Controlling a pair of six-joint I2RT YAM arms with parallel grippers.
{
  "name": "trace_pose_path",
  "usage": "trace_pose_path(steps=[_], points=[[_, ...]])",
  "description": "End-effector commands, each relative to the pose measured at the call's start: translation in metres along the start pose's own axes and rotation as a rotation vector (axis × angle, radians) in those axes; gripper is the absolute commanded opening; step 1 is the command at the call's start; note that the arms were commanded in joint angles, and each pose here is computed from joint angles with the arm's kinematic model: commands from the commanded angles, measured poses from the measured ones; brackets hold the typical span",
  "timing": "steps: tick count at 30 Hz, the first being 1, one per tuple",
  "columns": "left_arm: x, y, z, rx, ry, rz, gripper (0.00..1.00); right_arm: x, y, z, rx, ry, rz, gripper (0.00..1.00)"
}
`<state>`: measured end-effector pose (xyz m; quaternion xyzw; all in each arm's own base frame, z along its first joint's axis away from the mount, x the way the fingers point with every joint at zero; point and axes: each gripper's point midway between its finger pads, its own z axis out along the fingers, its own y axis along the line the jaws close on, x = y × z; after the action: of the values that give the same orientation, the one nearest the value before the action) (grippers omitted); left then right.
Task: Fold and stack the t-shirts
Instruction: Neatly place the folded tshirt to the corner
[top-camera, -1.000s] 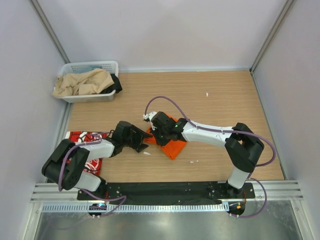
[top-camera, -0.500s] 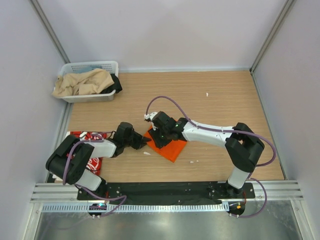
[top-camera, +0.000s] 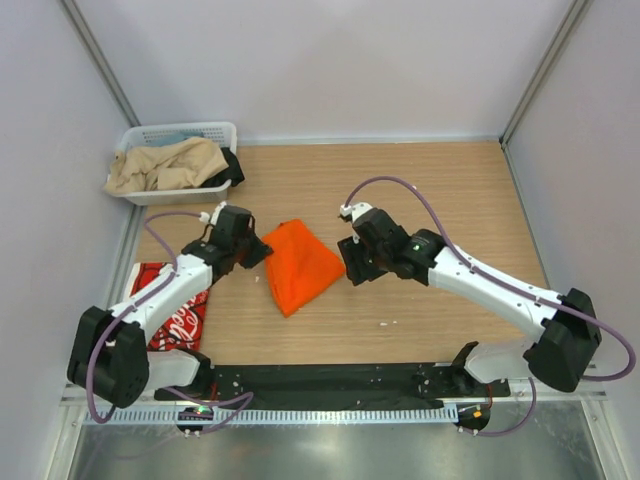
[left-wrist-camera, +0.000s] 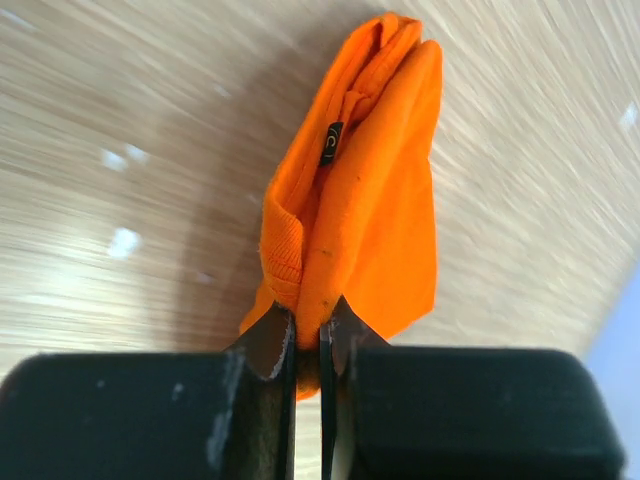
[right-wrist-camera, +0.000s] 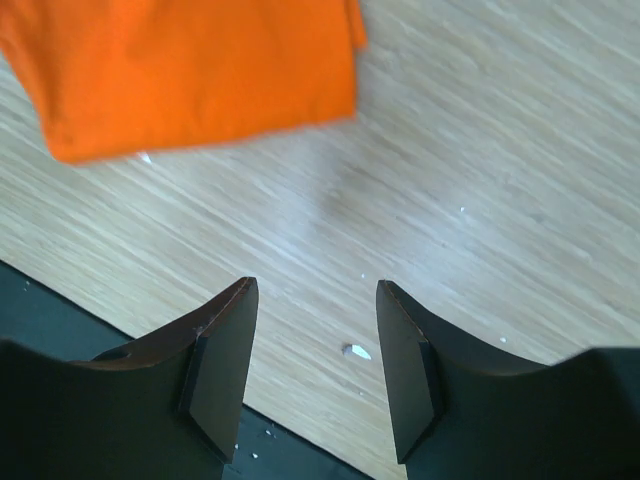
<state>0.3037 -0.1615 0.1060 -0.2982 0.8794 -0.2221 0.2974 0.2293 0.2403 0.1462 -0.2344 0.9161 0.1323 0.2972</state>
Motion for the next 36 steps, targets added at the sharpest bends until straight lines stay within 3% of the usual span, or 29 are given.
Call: trace_pose_path(steps=[1, 10, 16, 25, 36], points=[[-0.036, 0.036, -0.015, -0.198, -0.074, 0.106, 0.0, 0.025, -0.008, -0.005, 0.024, 0.039, 0.018, 0.57], [-0.094, 0.062, -0.077, -0.472, -0.227, 0.101, 0.0, 0.036, -0.008, -0.013, 0.002, 0.035, 0.036, 0.57], [-0.103, 0.072, -0.11, -0.53, -0.258, 0.124, 0.0, 0.033, -0.009, -0.016, 0.004, 0.034, 0.007, 0.56], [-0.148, 0.084, -0.156, -0.597, -0.337, 0.22, 0.0, 0.041, -0.003, -0.017, -0.036, 0.059, 0.004, 0.56], [-0.155, 0.087, -0.193, -0.595, -0.398, 0.144, 0.0, 0.045, 0.0, -0.018, -0.058, 0.071, -0.001, 0.56]])
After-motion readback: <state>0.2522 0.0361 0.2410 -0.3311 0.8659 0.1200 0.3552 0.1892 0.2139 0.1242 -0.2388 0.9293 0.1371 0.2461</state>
